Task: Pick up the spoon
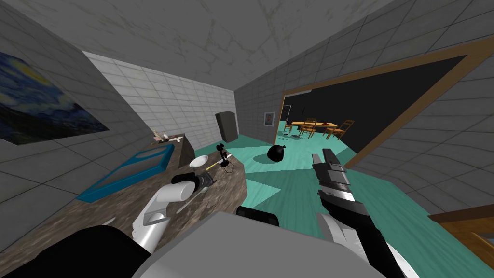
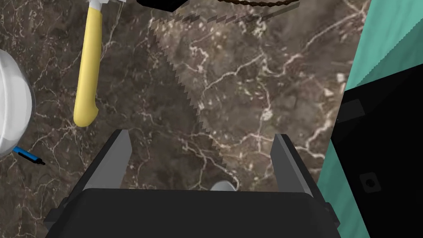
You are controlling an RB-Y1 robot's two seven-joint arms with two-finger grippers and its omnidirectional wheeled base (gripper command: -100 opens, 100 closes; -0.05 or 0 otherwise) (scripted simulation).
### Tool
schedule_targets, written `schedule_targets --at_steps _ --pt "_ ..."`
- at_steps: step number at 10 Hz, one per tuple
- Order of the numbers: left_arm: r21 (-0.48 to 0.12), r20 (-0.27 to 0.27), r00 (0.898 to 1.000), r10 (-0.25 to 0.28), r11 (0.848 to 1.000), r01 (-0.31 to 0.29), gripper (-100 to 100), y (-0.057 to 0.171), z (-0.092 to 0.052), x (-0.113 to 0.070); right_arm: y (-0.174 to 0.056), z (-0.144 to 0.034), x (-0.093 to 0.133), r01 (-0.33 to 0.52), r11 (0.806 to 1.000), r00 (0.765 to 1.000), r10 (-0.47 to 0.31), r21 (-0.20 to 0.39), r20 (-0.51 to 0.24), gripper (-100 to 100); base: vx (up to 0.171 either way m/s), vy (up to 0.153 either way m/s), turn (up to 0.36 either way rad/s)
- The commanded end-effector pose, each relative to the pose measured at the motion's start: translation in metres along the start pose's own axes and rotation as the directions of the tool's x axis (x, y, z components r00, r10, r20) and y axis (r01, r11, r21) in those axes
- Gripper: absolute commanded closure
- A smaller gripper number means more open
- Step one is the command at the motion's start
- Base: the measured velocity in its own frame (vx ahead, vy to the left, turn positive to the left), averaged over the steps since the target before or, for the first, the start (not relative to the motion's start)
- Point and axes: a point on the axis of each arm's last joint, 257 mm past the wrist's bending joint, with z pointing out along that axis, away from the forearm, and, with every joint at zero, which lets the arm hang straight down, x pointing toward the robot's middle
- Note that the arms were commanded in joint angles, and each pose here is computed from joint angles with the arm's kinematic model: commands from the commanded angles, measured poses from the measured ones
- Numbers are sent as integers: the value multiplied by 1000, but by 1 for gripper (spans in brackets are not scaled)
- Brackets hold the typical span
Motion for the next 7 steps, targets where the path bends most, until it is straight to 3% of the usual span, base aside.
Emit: schedule_targets --at_steps 1,4,7 --pt "-35 41 999 -20 999 21 -100 3 -2 -13 0 0 0 0 1000 1000 0 0 0 0 19 3 -52" --pt "-86 104 994 -34 995 43 -100 12 -6 -32 0 0 0 0 1000 1000 0 0 0 0 18 7 -30" --pt "-138 183 982 -54 987 80 -100 16 -14 -56 0 0 0 0 1000 1000 0 0 0 0 18 9 -39"
